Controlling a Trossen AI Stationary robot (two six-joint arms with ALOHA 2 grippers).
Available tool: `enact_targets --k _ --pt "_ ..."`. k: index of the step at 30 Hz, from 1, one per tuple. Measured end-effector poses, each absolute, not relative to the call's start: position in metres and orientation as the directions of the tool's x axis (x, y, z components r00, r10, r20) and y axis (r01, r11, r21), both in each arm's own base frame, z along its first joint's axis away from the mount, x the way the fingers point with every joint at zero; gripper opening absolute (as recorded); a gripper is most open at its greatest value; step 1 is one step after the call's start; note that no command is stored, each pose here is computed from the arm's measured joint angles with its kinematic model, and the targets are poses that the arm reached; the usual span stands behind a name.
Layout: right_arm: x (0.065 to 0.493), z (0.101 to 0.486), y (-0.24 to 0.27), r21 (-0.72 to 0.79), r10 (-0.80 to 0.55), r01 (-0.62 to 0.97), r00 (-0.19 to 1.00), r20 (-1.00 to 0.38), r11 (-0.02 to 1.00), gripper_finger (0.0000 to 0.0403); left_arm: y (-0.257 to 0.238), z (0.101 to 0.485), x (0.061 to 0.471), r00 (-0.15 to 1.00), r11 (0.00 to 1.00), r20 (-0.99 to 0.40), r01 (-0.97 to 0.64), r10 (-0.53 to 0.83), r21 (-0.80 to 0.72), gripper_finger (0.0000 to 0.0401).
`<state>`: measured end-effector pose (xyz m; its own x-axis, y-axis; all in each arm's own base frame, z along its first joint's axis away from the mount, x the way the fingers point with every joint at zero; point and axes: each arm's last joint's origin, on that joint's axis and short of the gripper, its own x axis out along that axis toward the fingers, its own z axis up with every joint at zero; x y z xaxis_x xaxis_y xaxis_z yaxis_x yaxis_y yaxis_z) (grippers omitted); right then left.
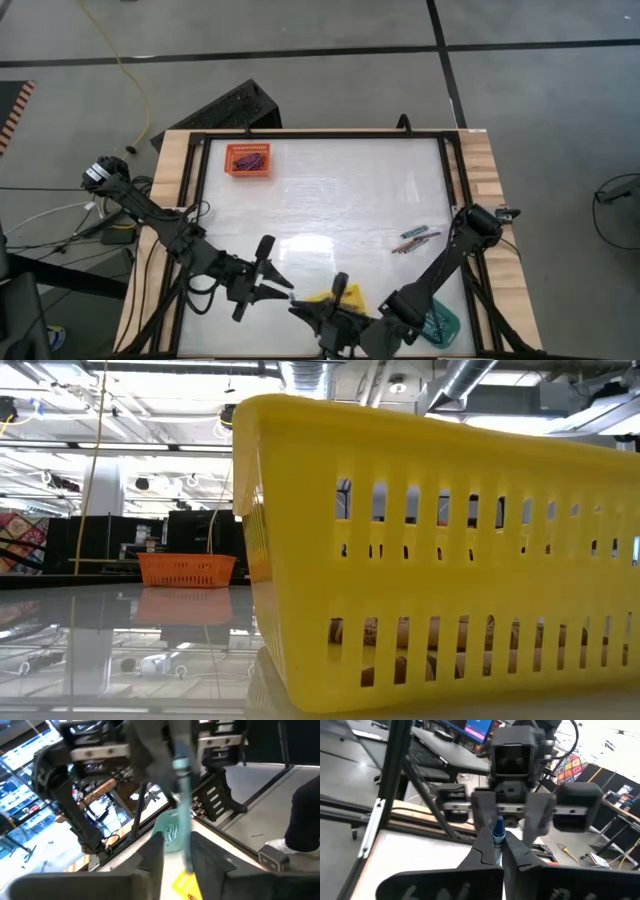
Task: Sort crayons
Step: Put the blue crayon into the green bin
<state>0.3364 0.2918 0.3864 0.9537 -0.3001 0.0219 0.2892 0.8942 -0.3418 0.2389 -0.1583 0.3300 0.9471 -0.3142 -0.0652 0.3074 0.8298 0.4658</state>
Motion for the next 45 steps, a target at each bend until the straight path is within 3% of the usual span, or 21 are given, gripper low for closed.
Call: enact_targets --k 8,13,18,24,30,34,45 --pt "0.305 0.382 0.307 -0.308 -0.360 0.329 0.932 -0.048 0.893 0.0001 -0.157 0.323 0.238 0.944 0.838 -0.135 0.329 -0.301 0.435 0.0171" --pt "0.281 0.375 0.302 -0.190 -0.319 0.288 0.933 -0.164 0.939 0.0001 -0.157 0.317 0.237 0.935 0.843 -0.198 0.352 -0.295 0.407 0.0180" --pt "0.260 0.364 0.283 -0.023 -0.248 0.258 0.892 -0.378 0.966 0.0001 -0.156 0.311 0.236 0.930 0.856 -0.251 0.350 -0.269 0.380 0.0181" --pt "0.238 0.343 0.262 0.095 -0.224 0.396 0.683 -0.695 0.913 0.0000 -0.154 0.305 0.235 0.915 0.867 -0.313 0.359 -0.254 0.345 0.0181" --pt "0.219 0.333 0.255 0.129 -0.166 0.597 0.413 -0.896 0.792 0.0000 -0.152 0.300 0.233 0.910 0.886 -0.358 0.331 -0.209 0.324 0.0181" --pt "0.205 0.331 0.262 0.143 -0.096 0.671 0.305 -0.947 0.727 0.0000 -0.151 0.296 0.232 0.897 0.893 -0.402 0.324 -0.184 0.313 0.0181" --pt "0.184 0.303 0.281 0.109 -0.030 0.787 0.161 -0.987 0.607 0.0000 -0.149 0.292 0.230 0.882 0.885 -0.439 0.332 -0.169 0.326 0.0181"
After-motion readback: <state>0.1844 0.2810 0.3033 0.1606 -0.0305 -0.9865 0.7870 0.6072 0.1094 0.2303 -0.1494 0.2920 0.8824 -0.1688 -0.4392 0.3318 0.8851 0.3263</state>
